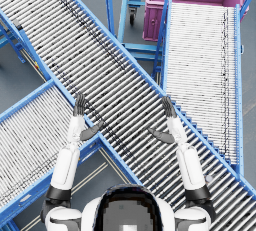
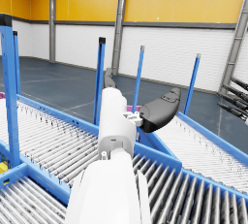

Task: Pick up the oil and place it on the left assembly line, put the cola on the right, and keep Sprite still

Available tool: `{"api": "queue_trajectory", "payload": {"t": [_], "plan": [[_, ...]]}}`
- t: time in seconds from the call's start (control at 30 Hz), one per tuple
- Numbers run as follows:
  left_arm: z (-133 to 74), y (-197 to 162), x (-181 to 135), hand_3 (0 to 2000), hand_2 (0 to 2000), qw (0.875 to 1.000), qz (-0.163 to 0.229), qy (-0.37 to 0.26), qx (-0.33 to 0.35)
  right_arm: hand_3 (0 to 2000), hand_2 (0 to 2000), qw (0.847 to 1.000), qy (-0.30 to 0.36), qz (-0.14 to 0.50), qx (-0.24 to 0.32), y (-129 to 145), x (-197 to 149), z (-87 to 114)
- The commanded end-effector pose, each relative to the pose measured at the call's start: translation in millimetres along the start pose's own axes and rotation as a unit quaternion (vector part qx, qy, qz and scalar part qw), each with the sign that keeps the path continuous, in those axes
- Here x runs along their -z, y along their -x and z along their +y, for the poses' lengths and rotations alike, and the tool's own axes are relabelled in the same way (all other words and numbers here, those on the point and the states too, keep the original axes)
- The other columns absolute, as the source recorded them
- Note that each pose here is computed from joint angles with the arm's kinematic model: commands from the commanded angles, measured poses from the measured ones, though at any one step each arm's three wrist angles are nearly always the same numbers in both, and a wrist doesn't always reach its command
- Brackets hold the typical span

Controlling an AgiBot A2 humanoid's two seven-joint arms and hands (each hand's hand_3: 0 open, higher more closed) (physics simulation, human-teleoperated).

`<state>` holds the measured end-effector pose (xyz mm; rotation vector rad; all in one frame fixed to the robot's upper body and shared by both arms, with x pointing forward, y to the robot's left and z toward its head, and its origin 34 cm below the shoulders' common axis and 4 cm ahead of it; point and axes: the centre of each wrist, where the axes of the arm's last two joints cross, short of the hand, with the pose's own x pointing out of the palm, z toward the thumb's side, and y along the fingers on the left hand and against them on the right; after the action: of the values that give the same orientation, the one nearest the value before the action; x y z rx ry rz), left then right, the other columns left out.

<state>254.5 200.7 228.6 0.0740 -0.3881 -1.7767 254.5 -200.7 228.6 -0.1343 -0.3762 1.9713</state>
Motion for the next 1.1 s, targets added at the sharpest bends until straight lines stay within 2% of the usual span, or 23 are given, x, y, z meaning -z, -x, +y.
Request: {"api": "queue_trajectory", "payload": {"t": [0.03, 1.1], "plan": [[0.0, 0.0, 0.0, 0, 0, 1.0, 0.0, 0.0, 0.0, 0, 0, 1.0, 0.0, 0.0, 0.0, 0.0, 0.0, 0.0], [0.0, 0.0, 0.0, 0, 0, 1.0, 0.0, 0.0, 0.0, 0, 0, 1.0, 0.0, 0.0, 0.0, 0.0, 0.0, 0.0]]}}
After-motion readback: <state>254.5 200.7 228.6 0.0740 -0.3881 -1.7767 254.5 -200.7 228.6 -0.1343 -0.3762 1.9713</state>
